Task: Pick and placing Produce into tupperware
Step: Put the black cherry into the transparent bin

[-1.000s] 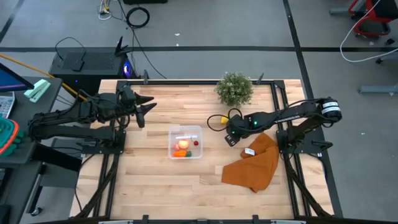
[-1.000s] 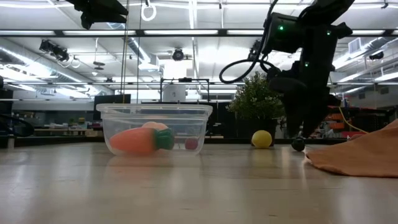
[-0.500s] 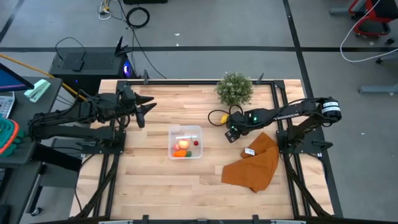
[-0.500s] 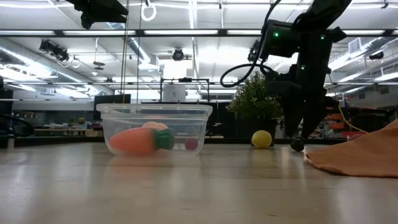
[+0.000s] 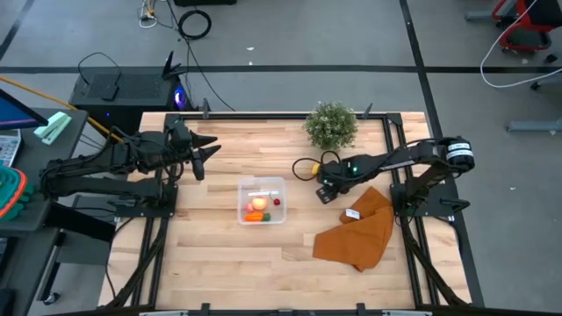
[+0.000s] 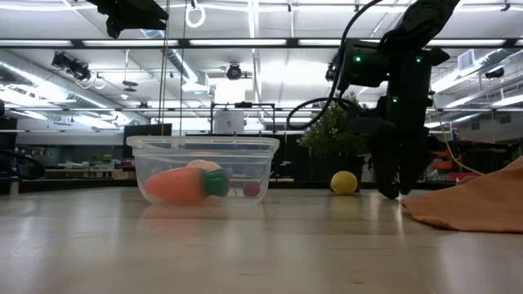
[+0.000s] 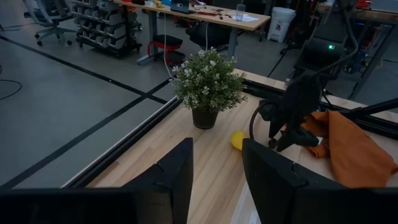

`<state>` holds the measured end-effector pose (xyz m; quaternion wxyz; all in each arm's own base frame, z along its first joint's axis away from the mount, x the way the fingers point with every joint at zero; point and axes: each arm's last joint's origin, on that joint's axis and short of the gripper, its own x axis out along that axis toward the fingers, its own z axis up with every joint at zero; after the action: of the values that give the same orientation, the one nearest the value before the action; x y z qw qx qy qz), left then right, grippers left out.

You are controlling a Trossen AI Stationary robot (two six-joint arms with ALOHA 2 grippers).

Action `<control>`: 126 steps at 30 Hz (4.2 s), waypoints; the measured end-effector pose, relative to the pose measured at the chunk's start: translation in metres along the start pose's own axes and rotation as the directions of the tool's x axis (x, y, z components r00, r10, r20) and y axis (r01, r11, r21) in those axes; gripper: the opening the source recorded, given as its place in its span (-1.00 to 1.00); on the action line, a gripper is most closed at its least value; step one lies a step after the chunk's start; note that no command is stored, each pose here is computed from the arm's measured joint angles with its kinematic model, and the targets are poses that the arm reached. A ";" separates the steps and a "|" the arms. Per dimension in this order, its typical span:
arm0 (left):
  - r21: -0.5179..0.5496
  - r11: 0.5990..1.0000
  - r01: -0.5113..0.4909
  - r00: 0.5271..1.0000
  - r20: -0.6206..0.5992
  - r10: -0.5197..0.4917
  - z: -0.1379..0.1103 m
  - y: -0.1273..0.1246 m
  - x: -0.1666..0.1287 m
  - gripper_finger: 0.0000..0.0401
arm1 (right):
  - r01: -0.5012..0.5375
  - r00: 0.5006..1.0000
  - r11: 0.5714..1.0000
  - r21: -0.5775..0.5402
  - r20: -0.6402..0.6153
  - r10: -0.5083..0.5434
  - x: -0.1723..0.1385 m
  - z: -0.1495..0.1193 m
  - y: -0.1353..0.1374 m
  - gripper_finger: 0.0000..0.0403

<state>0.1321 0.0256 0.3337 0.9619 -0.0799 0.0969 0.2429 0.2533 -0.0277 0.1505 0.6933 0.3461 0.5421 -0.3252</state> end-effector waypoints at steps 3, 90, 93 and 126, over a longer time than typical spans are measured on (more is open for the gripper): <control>-0.002 1.000 0.000 1.000 0.000 0.000 0.000 0.000 0.000 -0.26 | -0.014 1.000 1.000 0.004 0.013 0.014 0.002 0.002 0.002 0.13; -0.067 0.998 0.002 1.000 0.009 -0.001 -0.007 0.017 -0.042 -0.29 | -0.157 0.936 0.477 -0.865 0.025 0.352 -0.062 0.116 0.207 -0.61; -0.065 0.998 0.001 1.000 0.004 0.000 -0.008 0.019 -0.045 -0.31 | -0.157 0.953 0.487 -0.859 -0.002 0.305 -0.045 0.117 0.205 -0.61; -0.029 0.999 -0.016 0.998 -0.064 0.014 -0.015 0.021 -0.046 -0.32 | -0.098 0.990 0.532 -0.841 -0.029 0.136 -0.008 0.127 0.190 -0.61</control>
<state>0.0801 0.0196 0.3269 0.9552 -0.1012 0.1244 0.2487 0.4752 -0.0287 0.2039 0.8050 0.0006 0.5931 0.0146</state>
